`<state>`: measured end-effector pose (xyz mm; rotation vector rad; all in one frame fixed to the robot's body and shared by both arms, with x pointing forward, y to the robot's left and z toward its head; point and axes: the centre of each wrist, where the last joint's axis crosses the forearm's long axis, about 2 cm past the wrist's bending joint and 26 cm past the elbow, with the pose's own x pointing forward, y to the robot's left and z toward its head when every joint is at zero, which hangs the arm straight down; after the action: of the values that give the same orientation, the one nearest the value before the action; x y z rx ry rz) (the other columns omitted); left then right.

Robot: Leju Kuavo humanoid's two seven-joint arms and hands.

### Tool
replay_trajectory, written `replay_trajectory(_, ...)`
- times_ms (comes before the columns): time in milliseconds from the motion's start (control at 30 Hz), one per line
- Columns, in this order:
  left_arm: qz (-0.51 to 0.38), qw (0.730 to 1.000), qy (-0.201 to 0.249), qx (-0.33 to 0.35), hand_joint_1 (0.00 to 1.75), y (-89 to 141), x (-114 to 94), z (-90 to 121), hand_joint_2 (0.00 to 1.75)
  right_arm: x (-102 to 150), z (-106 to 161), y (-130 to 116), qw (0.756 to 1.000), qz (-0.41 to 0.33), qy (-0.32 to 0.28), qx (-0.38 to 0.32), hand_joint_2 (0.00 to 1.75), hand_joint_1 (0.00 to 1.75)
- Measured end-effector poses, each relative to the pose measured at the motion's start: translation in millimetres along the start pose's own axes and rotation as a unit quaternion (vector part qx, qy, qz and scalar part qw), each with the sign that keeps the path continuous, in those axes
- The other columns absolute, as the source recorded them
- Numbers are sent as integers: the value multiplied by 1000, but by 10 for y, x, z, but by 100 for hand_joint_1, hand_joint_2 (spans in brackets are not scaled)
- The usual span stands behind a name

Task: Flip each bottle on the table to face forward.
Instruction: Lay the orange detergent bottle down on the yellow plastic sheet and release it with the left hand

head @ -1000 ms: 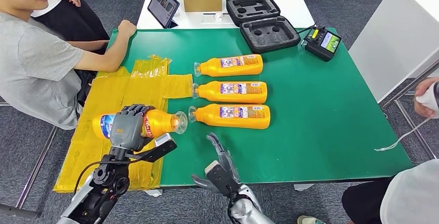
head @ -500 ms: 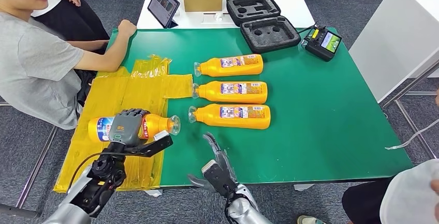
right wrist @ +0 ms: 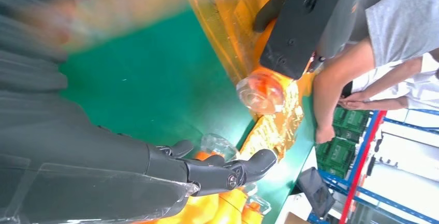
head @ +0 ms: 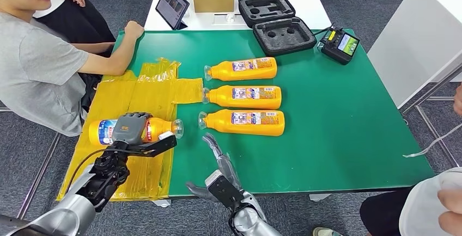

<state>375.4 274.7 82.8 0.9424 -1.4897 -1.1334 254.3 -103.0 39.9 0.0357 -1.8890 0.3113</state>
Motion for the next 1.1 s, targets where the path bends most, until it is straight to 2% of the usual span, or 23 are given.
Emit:
replay_trajectory(167, -2, 1000, 0, -27, 150, 3, 14, -59, 175, 7, -5, 3, 1000, -5, 0, -2, 175, 0)
replay_trajectory(467, -9, 999, -3, -43, 150, 11, 37, -110, 175, 5, -6, -1, 1000, -6, 1, -3, 175, 0)
replay_trajectory(533, -9, 999, -3, -44, 129, 10, 38, -112, 175, 5, -6, 0, 1000, -7, 1, -3, 175, 0)
replay_trajectory(567, -9, 999, -3, -44, 107, 10, 38, -113, 175, 5, -6, -1, 1000, -7, 1, -3, 175, 0)
replay_trajectory(600, -9, 999, -3, -45, 76, 9, 39, -114, 175, 5, -6, -1, 1000, -7, 1, -3, 175, 0)
replay_trajectory(667, -10, 999, -4, -48, 25, 10, 41, -118, 175, 5, -6, -2, 1000, -7, 1, -4, 175, 0)
replay_trajectory(700, -11, 999, -6, -50, 10, 12, 44, -123, 175, 5, -6, -2, 1000, -7, 2, -4, 175, 0)
replay_trajectory(767, -14, 998, -9, -56, 0, 18, 53, -137, 87, 5, -8, -2, 1000, -8, 2, -5, 175, 0)
replay_trajectory(833, -17, 998, -12, -61, 0, 27, 62, -154, 0, 6, -12, -4, 1000, -9, 2, -6, 175, 0)
replay_trajectory(1100, -17, 996, -17, -82, 0, 35, 81, -188, 0, 12, -34, -11, 1000, -10, 0, -7, 175, 0)
